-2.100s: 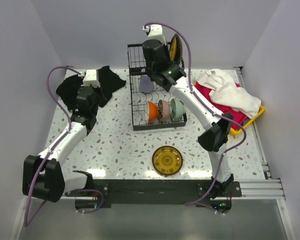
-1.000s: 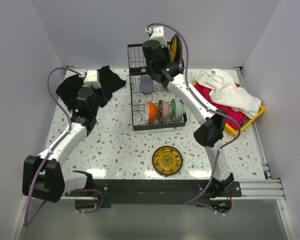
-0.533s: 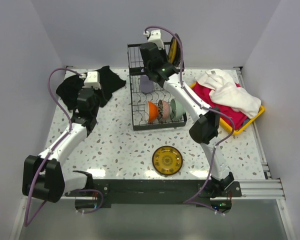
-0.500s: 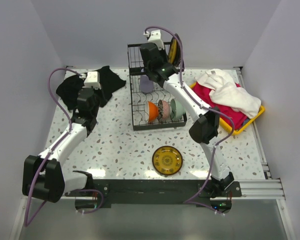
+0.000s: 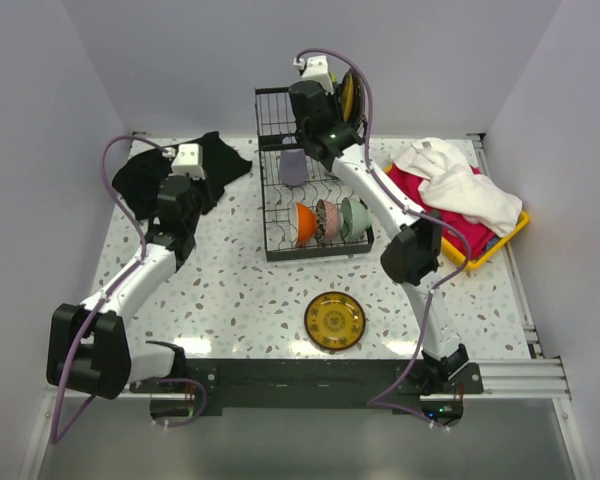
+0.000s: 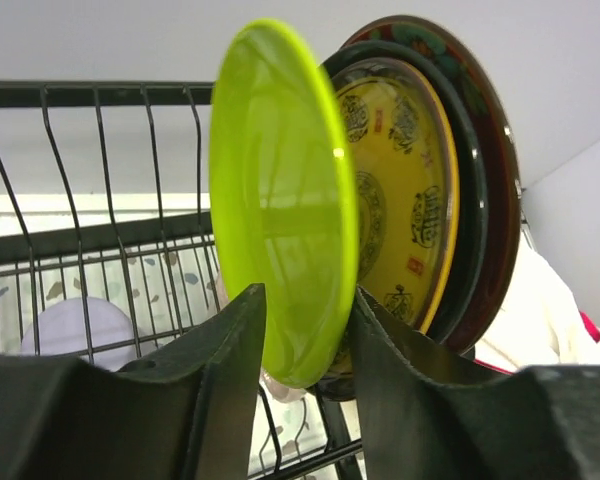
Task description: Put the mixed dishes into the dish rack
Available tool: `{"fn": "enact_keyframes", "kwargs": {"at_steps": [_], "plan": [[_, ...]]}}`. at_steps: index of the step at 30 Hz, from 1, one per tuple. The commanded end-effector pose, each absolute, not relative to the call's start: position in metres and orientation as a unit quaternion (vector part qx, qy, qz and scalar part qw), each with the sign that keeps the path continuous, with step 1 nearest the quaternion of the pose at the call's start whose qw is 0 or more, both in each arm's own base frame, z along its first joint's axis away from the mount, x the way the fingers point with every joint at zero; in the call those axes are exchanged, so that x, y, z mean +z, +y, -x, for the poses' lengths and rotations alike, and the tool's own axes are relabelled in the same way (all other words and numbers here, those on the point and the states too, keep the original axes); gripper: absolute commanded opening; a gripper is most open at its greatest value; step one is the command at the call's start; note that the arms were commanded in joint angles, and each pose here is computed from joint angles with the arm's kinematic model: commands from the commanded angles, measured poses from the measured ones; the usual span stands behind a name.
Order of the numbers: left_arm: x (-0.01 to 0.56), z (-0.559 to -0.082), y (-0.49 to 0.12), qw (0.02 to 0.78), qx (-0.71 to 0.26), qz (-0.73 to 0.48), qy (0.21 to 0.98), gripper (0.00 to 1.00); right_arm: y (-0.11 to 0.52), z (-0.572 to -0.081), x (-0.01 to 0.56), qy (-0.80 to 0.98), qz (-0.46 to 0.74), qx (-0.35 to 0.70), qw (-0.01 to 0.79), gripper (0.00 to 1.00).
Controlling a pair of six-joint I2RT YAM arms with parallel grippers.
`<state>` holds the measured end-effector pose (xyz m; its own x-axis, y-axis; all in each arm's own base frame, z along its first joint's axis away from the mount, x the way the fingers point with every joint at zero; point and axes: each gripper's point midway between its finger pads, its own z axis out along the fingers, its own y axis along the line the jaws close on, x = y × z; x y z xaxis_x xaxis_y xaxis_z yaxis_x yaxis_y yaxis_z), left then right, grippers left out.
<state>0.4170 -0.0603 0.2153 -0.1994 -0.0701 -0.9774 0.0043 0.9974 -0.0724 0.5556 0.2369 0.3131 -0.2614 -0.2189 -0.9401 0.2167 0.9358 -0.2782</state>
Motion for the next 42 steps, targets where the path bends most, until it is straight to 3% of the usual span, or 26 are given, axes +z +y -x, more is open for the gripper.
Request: {"fn": "enact_keyframes", "kwargs": {"at_steps": [1,6,9,10,11,14,17,23,29,31,33,35,42], "plan": [[0.239,-0.425,-0.067,0.659,-0.056,0.03,0.75,0.0,0.24,-0.537,0.364,0.757,-0.012,-0.125,0.641,0.46],[0.241,-0.424,-0.069,0.66,-0.064,0.03,0.748,0.0,0.242,-0.519,0.379,0.758,-0.016,-0.107,0.643,0.51],[0.246,-0.421,-0.071,0.662,-0.067,0.022,0.746,0.06,0.24,-0.504,0.394,0.753,-0.018,-0.108,0.649,0.57],[0.248,-0.419,-0.072,0.662,-0.067,0.018,0.746,0.1,0.242,-0.499,0.394,0.754,-0.013,-0.112,0.648,0.59],[0.247,-0.417,-0.073,0.658,-0.065,0.009,0.75,0.22,0.236,-0.492,0.405,0.75,-0.017,-0.111,0.652,0.62],[0.239,-0.407,-0.091,0.638,-0.088,-0.041,0.764,0.42,0.229,-0.481,0.402,0.756,-0.01,-0.12,0.644,0.71],[0.224,-0.392,-0.118,0.609,-0.129,-0.095,0.777,0.53,0.214,-0.467,0.408,0.755,0.0,-0.138,0.641,0.75],[0.198,-0.327,-0.211,0.529,-0.296,-0.33,0.724,0.57,0.183,-0.432,0.425,0.757,0.0,-0.119,0.643,0.76],[0.163,-0.28,-0.261,0.454,-0.343,-0.458,0.683,0.58,0.185,-0.387,0.336,0.818,0.196,-0.106,0.531,0.99],[0.145,-0.263,-0.274,0.412,-0.34,-0.511,0.673,0.58,0.173,-0.368,0.3,0.846,0.224,-0.109,0.472,0.98],[0.125,-0.252,-0.286,0.369,-0.342,-0.541,0.674,0.58,0.172,-0.358,0.277,0.871,0.239,-0.055,0.425,0.94],[0.119,-0.249,-0.293,0.338,-0.346,-0.563,0.67,0.57,0.178,-0.34,0.26,0.889,0.262,0.025,0.375,0.99],[0.079,-0.231,-0.32,0.254,-0.362,-0.605,0.662,0.56,0.13,-0.326,0.233,0.915,0.21,0.055,0.34,0.97]]}}
